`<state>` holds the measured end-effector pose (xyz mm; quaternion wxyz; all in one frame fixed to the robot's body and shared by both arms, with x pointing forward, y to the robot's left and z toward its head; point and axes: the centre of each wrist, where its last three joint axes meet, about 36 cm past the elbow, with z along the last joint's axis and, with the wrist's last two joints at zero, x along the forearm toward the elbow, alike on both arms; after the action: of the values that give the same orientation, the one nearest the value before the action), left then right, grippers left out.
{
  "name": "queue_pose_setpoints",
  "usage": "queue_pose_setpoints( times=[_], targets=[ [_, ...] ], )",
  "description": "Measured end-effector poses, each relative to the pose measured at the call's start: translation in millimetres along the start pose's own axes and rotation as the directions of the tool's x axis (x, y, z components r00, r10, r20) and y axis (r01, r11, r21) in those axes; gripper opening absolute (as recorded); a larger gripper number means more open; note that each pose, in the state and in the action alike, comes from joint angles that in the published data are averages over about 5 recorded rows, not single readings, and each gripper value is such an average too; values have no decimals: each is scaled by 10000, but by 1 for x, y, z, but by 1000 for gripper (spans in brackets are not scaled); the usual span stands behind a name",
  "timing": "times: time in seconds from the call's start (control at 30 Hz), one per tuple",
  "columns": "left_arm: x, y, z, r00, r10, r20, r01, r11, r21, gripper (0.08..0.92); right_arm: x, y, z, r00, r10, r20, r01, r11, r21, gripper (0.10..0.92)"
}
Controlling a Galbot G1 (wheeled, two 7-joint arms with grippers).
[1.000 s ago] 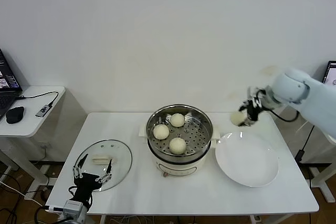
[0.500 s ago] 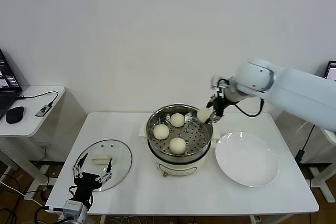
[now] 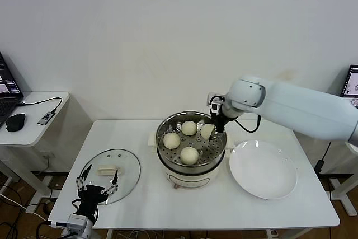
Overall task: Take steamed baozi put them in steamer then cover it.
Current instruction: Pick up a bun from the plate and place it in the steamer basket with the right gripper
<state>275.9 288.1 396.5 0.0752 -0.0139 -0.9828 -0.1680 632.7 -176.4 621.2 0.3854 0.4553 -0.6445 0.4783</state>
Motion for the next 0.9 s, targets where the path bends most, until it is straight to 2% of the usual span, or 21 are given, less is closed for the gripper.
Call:
queue_pose_setpoints(
  times=[0.6,0.7,0.9],
  targets=[
    [-1,2,3,10000,-24,-28,24,10000,-48,823,-47,2,-2,9995,-95,-299,89,9998,-200,612],
    [-1,2,3,10000,-35,-23,35,10000,-39,823,-48,2,-2,9996,-23,-286,16,9997,-234,642],
    [-1,3,4,10000,-70,-50,69,10000,-44,823,-41,-2,0,9998,154,-146,-159,9994,-322,788]
  ],
)
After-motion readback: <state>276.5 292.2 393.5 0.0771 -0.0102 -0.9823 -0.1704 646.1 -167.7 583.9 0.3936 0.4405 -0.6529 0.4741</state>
